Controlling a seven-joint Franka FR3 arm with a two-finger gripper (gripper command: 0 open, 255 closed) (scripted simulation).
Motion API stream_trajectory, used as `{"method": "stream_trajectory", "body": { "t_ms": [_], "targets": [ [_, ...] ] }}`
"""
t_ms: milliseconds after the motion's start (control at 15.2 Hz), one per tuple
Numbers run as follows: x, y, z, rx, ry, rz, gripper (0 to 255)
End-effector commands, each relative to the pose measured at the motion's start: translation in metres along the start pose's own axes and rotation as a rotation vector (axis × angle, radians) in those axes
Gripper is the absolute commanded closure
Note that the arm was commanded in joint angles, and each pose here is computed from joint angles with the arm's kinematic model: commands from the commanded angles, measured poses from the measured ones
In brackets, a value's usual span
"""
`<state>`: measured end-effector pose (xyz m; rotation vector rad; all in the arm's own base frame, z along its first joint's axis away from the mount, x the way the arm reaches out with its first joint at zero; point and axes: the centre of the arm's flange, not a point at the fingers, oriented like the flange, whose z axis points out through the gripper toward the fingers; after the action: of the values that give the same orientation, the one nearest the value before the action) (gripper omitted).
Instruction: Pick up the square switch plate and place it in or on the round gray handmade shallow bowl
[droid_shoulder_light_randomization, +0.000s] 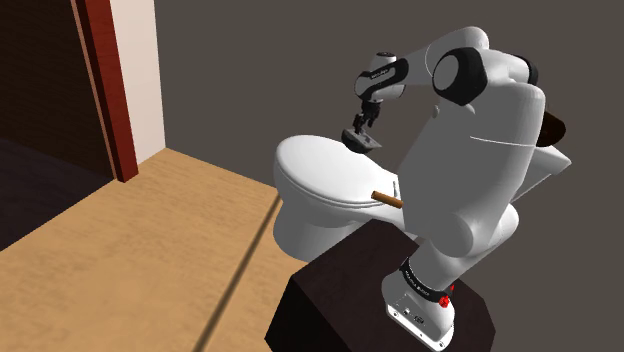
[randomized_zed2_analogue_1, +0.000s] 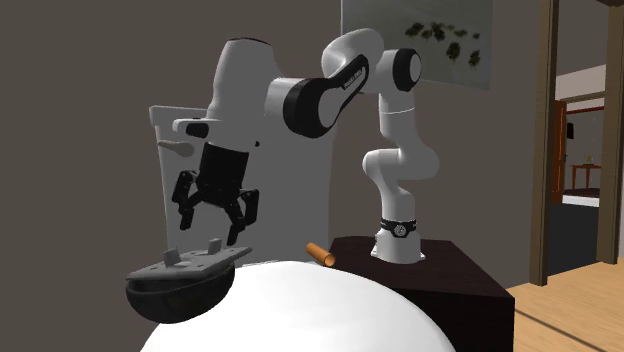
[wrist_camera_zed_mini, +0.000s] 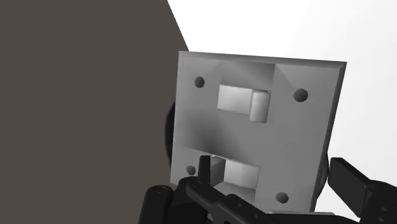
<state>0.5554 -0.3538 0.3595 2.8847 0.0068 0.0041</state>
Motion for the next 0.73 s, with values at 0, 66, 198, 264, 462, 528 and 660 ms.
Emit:
{"method": "stream_trajectory", "body": {
  "t_ms": [0,66,198,264,462,528,660],
  "targets": [
    [0.000,0.000,-0.019,0.000,0.000,0.000,0],
    [0.000,0.000,-0.033,0.000,0.000,0.000,0],
    [0.000,0.000,-0.043,0.000,0.000,0.000,0],
    [0.000,0.000,-0.043,0.000,0.000,0.000,0],
    [0.000,0.000,-0.043,0.000,0.000,0.000,0],
    [0.000,0.000,-0.043,0.000,0.000,0.000,0],
    [0.000,0.000,-0.043,0.000,0.000,0.000,0]
  ]
}}
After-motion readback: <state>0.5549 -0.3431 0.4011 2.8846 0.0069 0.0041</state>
